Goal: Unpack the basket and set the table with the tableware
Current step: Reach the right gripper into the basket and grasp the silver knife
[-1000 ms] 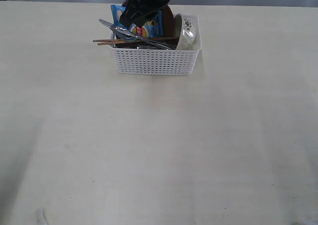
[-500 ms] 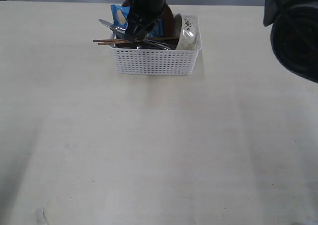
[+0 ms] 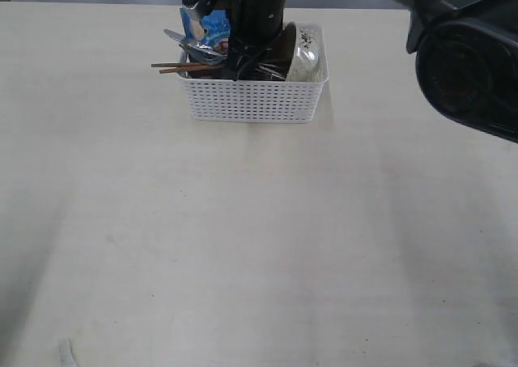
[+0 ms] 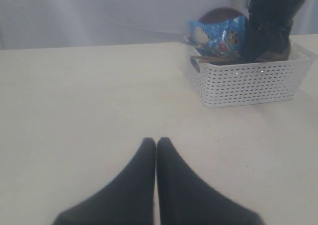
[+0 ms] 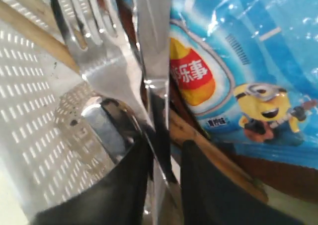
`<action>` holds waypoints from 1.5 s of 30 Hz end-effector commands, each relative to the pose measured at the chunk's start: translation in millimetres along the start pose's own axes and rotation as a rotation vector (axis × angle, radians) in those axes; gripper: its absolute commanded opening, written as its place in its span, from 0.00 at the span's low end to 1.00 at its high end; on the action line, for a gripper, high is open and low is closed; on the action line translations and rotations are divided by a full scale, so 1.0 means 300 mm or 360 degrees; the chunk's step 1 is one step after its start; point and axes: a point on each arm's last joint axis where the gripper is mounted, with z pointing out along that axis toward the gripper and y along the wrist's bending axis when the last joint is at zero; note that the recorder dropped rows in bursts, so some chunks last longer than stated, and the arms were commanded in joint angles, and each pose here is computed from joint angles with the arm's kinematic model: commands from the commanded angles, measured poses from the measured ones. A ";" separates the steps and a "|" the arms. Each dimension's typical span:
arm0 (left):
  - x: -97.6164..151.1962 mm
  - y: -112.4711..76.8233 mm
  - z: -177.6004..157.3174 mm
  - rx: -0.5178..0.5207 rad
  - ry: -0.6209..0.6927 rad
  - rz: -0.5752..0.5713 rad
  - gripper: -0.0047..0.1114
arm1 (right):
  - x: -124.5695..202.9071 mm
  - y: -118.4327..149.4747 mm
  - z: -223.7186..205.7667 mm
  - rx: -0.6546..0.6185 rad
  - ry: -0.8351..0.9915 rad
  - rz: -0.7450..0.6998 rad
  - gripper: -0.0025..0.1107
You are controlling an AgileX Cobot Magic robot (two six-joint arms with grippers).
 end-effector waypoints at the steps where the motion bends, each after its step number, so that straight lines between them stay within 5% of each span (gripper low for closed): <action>1: 0.003 -0.001 0.000 0.0007 -0.0002 0.0007 0.04 | 0.003 -0.015 0.003 0.0035 -0.0015 -0.0003 0.02; 15: 0.003 -0.001 0.000 0.0008 -0.0002 0.0004 0.04 | -0.008 -0.028 -0.213 0.0099 -0.0118 0.0119 0.02; 29: 0.003 -0.001 0.000 0.0008 -0.0002 0.0004 0.04 | -0.013 0.003 -0.173 -0.0062 -0.0123 0.0010 0.02; 30: 0.003 -0.001 0.000 0.0008 -0.0002 0.0004 0.04 | -0.010 0.007 -0.148 -0.0088 -0.0100 -0.0013 0.04; 33: 0.003 -0.001 0.000 0.0008 -0.0002 0.0004 0.04 | -0.001 0.018 -0.070 -0.0137 -0.0030 -0.0041 0.36; 35: 0.003 -0.001 0.000 0.0008 -0.0002 0.0004 0.04 | 0.000 0.014 -0.031 -0.0112 -0.0024 -0.0040 0.49; 41: 0.003 -0.001 0.000 0.0008 -0.0002 0.0004 0.04 | -0.012 0.000 0.028 -0.0024 -0.0087 -0.0044 0.30; 45: 0.003 -0.001 0.000 0.0008 -0.0002 0.0004 0.04 | -0.015 0.001 0.056 -0.0019 -0.0103 -0.0040 0.28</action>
